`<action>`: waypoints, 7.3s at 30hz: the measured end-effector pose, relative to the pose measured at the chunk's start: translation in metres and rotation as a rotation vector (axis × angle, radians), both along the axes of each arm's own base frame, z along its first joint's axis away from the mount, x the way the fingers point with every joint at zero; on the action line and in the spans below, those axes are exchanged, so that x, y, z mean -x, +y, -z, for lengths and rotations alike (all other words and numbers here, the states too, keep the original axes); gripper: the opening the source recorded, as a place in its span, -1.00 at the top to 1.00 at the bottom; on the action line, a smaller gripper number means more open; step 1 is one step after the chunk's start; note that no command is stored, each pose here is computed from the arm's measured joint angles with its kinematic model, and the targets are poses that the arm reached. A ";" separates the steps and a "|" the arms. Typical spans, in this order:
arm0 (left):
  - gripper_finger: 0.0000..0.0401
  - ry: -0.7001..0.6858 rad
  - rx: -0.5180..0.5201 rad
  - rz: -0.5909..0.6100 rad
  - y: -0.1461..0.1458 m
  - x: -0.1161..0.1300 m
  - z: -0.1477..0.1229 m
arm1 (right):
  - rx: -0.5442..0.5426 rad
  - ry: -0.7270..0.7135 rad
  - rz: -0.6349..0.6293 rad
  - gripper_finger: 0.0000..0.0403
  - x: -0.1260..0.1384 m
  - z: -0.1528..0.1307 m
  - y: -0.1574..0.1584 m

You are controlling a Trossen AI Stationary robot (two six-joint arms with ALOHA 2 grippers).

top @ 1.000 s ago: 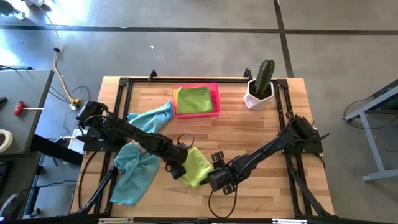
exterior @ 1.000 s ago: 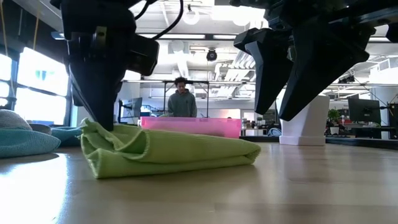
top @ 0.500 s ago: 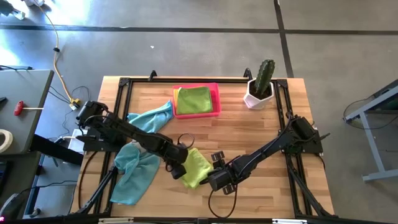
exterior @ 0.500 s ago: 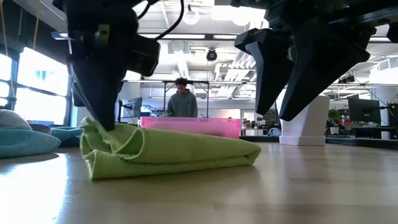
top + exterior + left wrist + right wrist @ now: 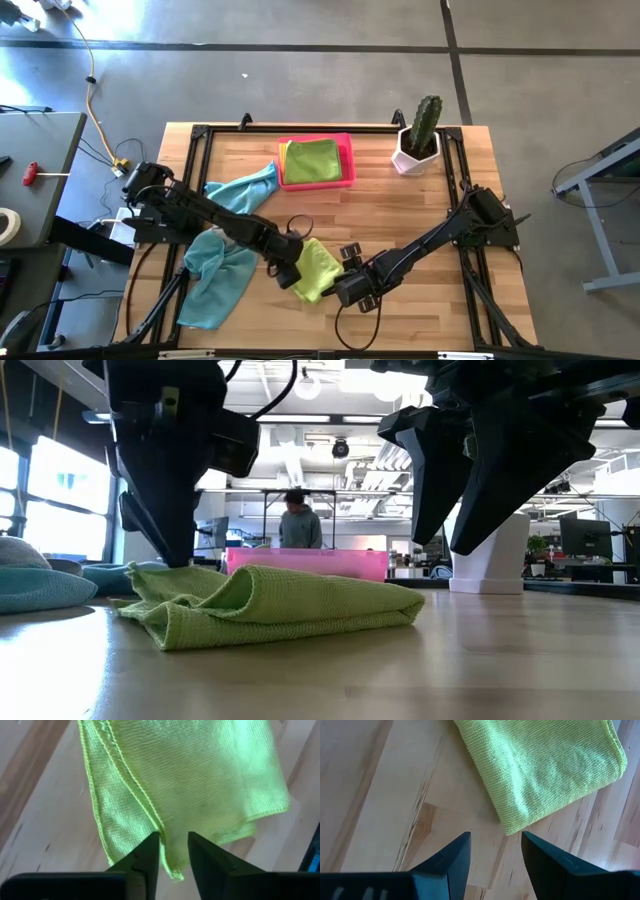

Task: Fold microfiber towels
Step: Fold the light green microfiber cloth, then stack the folded light green microfiber cloth on top of the folded green microfiber cloth

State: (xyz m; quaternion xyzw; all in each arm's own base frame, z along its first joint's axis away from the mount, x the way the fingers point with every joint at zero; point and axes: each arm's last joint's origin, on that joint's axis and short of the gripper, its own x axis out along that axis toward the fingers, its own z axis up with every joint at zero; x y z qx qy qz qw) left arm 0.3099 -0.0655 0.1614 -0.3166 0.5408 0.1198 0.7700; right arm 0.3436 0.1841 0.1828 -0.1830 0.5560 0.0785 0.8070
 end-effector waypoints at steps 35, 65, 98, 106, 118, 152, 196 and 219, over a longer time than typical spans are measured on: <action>0.96 0.085 -0.014 0.041 -0.001 -0.001 0.022 | 0.005 0.022 0.020 0.17 0.002 0.001 -0.001; 1.00 0.221 -0.204 0.075 0.003 0.004 -0.014 | 0.008 0.031 0.027 0.17 0.003 0.001 -0.001; 0.99 0.262 -0.381 0.138 0.000 -0.009 0.024 | -0.122 -0.548 -0.156 0.17 -0.023 0.040 -0.012; 0.99 0.232 -0.298 0.105 0.006 -0.015 0.024 | -0.086 -0.595 -0.262 0.15 -0.034 0.057 -0.001; 1.00 0.187 -0.180 0.128 0.005 -0.020 0.024 | -0.042 -0.572 -0.266 0.00 -0.056 0.080 0.008; 0.63 0.157 -0.179 0.314 0.000 -0.021 0.024 | -0.116 -0.331 -0.122 0.96 -0.046 0.068 0.001; 0.23 0.418 -0.085 0.234 0.021 0.004 0.016 | -0.101 -0.231 -0.041 0.98 -0.036 0.069 -0.008; 0.35 -0.065 -0.291 0.100 -0.108 0.033 -0.027 | -0.063 -0.405 0.366 1.00 -0.012 -0.080 -0.161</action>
